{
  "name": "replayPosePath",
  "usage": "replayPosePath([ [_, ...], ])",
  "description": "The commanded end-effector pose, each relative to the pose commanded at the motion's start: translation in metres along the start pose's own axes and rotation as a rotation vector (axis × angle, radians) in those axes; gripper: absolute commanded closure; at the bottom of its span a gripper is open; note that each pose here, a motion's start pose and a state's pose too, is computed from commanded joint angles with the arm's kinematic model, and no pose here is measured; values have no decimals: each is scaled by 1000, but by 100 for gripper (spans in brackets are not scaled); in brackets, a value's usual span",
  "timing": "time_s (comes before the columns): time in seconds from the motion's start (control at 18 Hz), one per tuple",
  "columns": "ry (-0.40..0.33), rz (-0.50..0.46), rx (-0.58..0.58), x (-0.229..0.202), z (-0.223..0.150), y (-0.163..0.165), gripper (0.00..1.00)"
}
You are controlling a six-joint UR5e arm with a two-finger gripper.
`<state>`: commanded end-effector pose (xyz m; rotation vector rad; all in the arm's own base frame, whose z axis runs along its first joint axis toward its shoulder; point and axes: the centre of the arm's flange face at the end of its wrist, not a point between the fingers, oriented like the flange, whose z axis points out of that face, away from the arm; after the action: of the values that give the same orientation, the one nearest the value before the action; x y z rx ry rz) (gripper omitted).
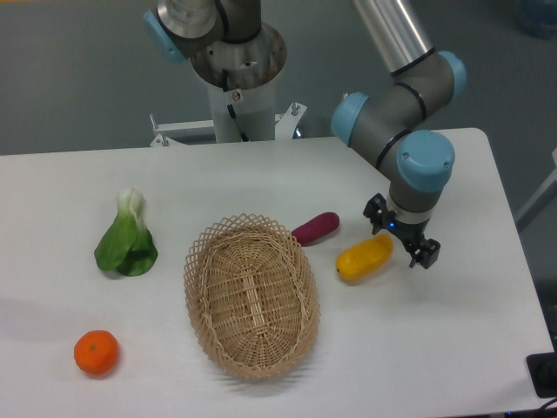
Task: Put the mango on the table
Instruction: 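Open the gripper, release the mango, and lift the gripper away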
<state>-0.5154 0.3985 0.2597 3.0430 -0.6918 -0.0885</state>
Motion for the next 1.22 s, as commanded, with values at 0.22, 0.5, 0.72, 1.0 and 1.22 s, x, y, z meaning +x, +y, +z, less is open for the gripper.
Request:
replayPosePath([
  [0.22,2,-1,8,-31,-29,0,0],
  [0.5,-21,-4,8,-65,-54,0,0],
  [0.72,-59,-14,11,-84,-66,5,0],
  [1.0,-67,-29,25,-100,-74,18,0],
  [1.22,-57,-35,26,-114,-73,23,0],
])
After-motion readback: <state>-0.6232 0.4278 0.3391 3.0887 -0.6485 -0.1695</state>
